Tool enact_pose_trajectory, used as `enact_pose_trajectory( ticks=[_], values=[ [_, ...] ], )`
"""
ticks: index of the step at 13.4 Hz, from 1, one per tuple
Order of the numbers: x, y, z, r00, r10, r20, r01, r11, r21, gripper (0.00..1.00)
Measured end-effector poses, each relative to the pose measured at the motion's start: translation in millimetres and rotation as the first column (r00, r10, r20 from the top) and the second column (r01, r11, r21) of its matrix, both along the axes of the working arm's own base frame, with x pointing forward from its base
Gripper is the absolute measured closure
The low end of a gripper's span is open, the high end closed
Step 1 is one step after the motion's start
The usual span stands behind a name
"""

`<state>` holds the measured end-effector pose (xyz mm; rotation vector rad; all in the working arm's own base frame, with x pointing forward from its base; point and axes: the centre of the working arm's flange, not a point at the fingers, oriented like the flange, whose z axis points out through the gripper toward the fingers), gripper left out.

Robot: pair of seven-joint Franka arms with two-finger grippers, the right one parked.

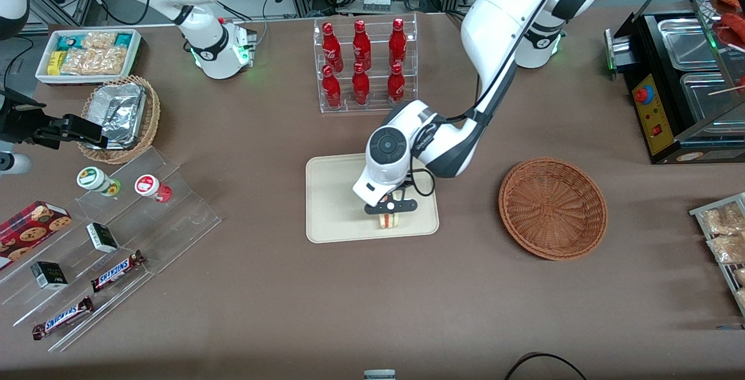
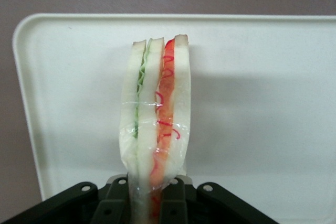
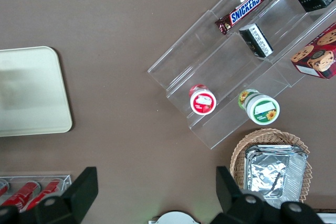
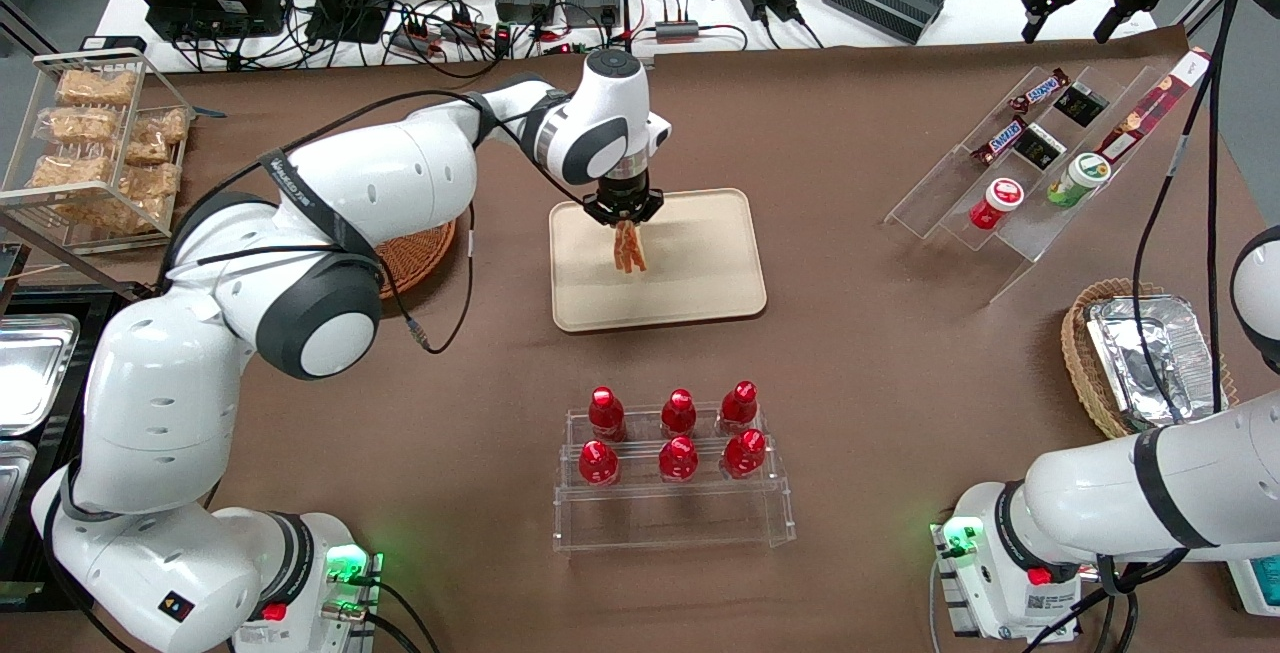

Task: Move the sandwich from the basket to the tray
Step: 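Lift the sandwich and carry it with the left gripper over the cream tray, then lower the sandwich onto the tray and open the left gripper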

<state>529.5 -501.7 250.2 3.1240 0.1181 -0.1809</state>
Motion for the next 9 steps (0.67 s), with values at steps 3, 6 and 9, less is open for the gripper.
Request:
enact_pose_trajectory(
  ticks=[3,6,9],
  values=[
    [-11,-17,-7,1.000,0.002,-0.015,-0.002,1.000,0.008,0.82],
    [-18,-24,-13,1.000,-0.002,-0.022,0.002,1.000,0.012,0.82],
    [-20,-24,-17,0.999,0.017,-0.027,-0.017,1.000,0.019,0.82]
  ],
)
